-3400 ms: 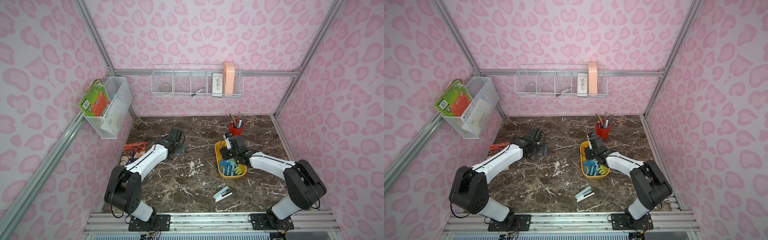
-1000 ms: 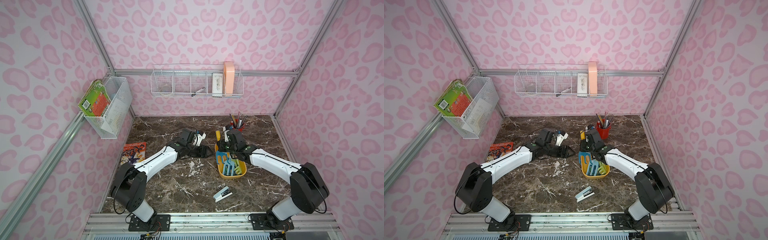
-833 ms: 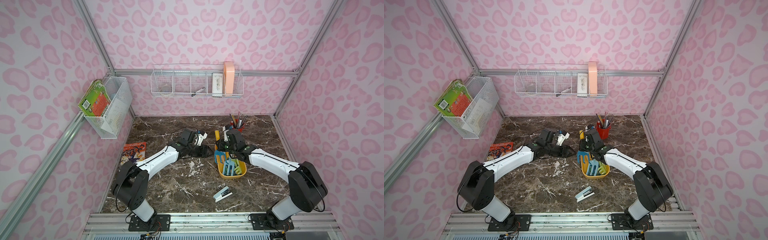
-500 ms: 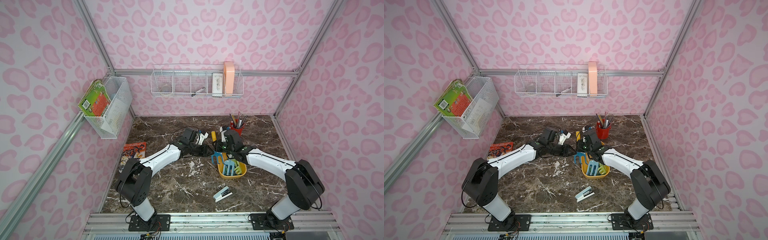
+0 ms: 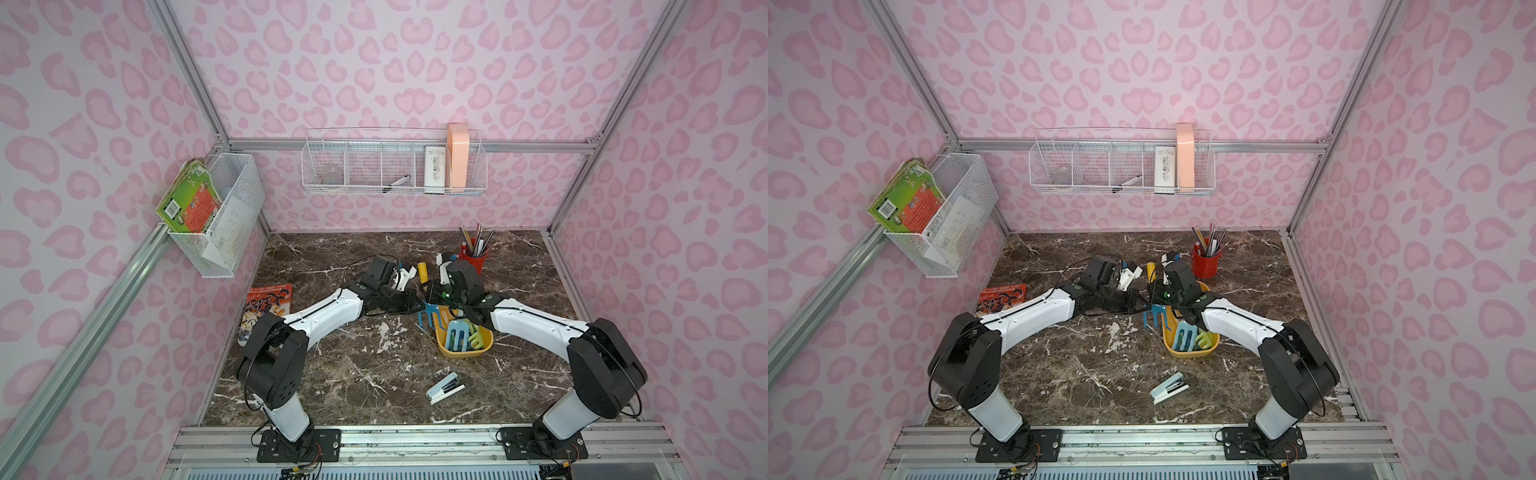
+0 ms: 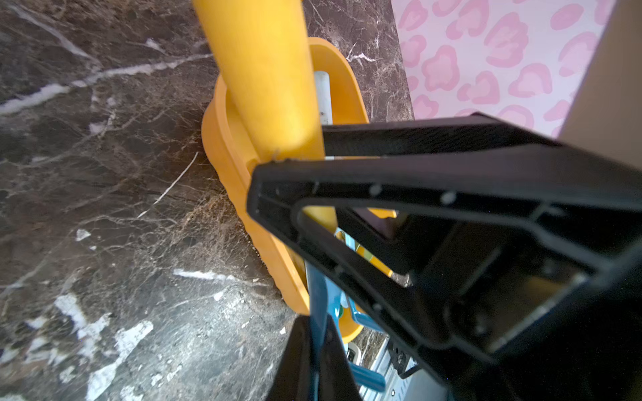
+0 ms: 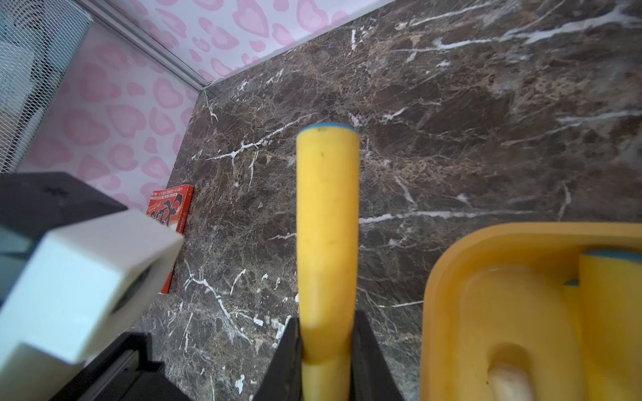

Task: Take the hand rake out of the storage box
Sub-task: Pick up the rake from the storage box, then place the rake at the center of the board.

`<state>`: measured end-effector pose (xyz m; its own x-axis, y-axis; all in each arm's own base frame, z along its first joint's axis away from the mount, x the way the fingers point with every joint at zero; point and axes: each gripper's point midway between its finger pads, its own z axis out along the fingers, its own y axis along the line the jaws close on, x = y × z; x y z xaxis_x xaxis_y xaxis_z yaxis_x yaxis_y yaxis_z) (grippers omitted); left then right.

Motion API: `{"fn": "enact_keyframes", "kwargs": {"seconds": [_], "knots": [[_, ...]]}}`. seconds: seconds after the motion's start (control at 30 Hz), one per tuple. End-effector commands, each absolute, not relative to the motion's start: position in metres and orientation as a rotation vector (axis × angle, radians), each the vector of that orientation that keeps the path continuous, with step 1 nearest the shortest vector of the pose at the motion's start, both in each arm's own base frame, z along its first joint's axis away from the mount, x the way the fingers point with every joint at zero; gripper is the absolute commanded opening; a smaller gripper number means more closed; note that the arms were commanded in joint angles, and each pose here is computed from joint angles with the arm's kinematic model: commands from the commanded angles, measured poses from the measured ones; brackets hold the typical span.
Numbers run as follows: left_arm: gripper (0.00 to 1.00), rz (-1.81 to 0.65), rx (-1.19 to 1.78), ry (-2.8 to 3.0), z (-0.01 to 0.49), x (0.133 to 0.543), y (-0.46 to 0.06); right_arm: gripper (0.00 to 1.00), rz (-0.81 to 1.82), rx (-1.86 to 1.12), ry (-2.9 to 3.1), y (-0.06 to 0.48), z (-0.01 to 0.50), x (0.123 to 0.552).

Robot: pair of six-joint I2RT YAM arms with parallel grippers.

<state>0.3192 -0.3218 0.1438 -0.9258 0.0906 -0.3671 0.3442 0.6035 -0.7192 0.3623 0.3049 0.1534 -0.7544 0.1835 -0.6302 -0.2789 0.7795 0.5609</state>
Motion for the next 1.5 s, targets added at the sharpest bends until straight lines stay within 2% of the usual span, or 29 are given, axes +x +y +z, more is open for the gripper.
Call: {"fn": "enact_keyframes", "kwargs": {"seconds": [0.0,0.17,0.37,0.57,0.77,0.93,1.23,1.47], "knots": [[0.0,-1.262,0.355,2.532,0.145,0.316,-0.323,0.16,0.9,-0.106,2.225,0.312,0.16,0.363],[0.0,-1.229,0.339,2.548,0.142,0.32,-0.315,0.44,0.859,-0.199,2.212,0.311,0.157,0.36],[0.0,-1.163,0.354,2.615,0.141,0.324,-0.282,0.64,0.831,-0.258,2.178,0.3,0.171,0.353],[0.0,-1.03,0.31,2.754,0.13,0.319,-0.216,0.68,0.78,-0.284,2.167,0.28,0.18,0.344],[0.0,-0.808,0.34,2.929,0.117,0.302,-0.16,0.68,0.783,-0.273,2.169,0.266,0.171,0.337],[0.0,-0.774,0.383,2.968,0.116,0.299,-0.135,0.68,0.793,-0.321,2.232,0.273,0.153,0.334],[0.0,-0.607,0.351,3.096,0.082,0.3,-0.106,0.68,0.797,-0.373,2.279,0.289,0.142,0.331],[0.0,-0.576,0.279,3.109,0.055,0.299,-0.094,0.68,0.783,-0.389,2.308,0.291,0.136,0.326]]}}
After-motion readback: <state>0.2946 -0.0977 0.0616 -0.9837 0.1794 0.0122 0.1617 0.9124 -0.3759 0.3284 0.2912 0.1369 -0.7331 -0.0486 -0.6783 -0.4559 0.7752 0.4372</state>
